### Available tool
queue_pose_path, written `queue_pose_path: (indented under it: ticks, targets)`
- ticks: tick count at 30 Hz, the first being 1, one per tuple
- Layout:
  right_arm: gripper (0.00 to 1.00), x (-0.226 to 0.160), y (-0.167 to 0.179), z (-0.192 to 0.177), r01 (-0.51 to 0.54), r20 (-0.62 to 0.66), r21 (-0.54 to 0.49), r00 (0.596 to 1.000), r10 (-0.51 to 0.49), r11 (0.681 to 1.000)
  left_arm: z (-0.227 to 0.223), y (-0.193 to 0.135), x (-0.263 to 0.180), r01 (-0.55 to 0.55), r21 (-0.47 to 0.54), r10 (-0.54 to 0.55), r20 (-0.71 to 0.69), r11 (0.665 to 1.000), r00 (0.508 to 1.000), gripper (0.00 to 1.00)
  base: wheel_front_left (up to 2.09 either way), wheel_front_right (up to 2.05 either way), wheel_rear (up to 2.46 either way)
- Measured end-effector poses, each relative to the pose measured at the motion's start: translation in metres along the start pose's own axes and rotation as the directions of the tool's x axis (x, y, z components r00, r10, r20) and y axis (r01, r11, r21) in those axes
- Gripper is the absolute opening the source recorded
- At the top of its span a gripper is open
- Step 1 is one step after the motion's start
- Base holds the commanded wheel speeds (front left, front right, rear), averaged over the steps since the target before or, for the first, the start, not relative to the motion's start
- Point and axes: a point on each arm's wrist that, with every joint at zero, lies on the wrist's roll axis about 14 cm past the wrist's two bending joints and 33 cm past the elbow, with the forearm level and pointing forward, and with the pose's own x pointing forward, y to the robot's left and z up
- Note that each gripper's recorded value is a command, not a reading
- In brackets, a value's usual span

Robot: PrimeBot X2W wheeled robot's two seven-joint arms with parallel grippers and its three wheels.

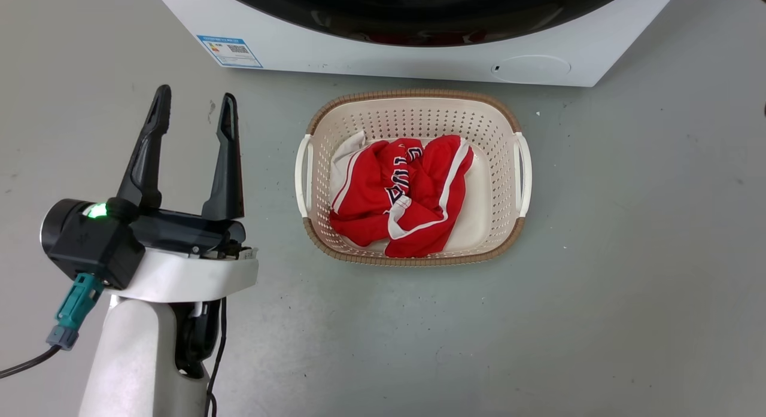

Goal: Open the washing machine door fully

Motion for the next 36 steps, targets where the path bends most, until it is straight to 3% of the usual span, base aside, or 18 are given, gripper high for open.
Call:
queue_pose_path:
  ticks: [14,27,36]
  targets:
    - [0.0,-0.02,0.014,-0.039,-0.041,-0.258,0.021,0.965,0.045,0.999,0.004,-0.005,-0.001,0.004,-0.011,-0.004,0.002,1.0,1.0,1.0,0.0,0.0,0.0]
    - [0.0,-0.08,0.028,-0.09,-0.105,-0.481,0.039,0.87,0.111,0.994,0.016,-0.02,-0.014,0.031,-0.019,-0.031,0.004,0.999,1.0,1.0,0.0,0.0,0.0]
    - [0.0,-0.136,0.041,-0.141,-0.148,-0.609,0.081,0.776,0.167,0.986,0.033,-0.034,-0.039,0.047,-0.031,-0.047,0.012,0.998,0.999,1.0,0.0,0.0,0.0]
